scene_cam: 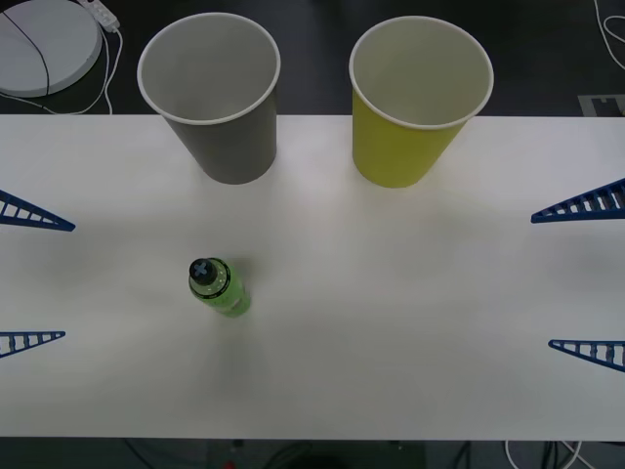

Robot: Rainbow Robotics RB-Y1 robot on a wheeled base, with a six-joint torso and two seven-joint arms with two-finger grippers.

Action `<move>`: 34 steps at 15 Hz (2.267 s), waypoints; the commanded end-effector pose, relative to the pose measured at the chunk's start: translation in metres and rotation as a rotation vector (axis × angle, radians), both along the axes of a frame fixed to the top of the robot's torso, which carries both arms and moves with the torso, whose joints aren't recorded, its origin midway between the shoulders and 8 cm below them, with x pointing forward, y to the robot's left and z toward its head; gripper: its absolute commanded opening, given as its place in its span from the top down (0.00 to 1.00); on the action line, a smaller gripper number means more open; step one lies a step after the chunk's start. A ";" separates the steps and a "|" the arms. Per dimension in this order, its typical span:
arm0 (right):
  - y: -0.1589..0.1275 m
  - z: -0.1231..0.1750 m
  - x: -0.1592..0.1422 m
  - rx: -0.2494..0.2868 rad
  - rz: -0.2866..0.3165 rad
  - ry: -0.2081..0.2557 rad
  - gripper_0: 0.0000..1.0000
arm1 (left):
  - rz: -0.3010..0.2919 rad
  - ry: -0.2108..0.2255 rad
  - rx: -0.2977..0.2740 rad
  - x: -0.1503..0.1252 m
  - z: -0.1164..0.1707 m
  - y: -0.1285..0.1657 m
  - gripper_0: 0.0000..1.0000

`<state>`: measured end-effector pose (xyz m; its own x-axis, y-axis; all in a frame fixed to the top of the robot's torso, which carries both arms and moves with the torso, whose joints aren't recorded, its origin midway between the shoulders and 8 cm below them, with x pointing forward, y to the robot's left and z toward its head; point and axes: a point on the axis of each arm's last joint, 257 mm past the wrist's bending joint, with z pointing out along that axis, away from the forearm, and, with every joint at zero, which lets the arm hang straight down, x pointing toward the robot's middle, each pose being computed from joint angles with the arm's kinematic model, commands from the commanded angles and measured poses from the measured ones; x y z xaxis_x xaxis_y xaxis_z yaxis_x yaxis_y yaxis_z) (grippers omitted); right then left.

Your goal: Put the can into the green bin and the plastic bottle into the gray bin

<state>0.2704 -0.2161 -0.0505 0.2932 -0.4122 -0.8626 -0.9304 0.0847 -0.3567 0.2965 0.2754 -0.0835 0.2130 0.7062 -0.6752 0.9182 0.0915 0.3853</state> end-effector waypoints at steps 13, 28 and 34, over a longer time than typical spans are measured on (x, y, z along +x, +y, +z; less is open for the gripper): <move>0.000 0.000 0.000 0.000 0.000 0.000 0.00 | 0.025 0.042 -0.147 0.010 -0.048 0.010 0.00; 0.000 0.000 0.000 0.000 0.000 0.000 0.00 | 0.087 0.036 -0.182 0.023 -0.100 0.015 0.00; 0.000 0.000 0.000 0.000 0.000 0.000 0.00 | 0.134 0.015 -0.279 0.029 -0.113 -0.003 0.00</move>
<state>0.2704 -0.2161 -0.0505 0.2933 -0.4121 -0.8626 -0.9303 0.0847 -0.3568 0.3251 0.2736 -0.1945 0.1233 0.5199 -0.8453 0.8991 0.3020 0.3170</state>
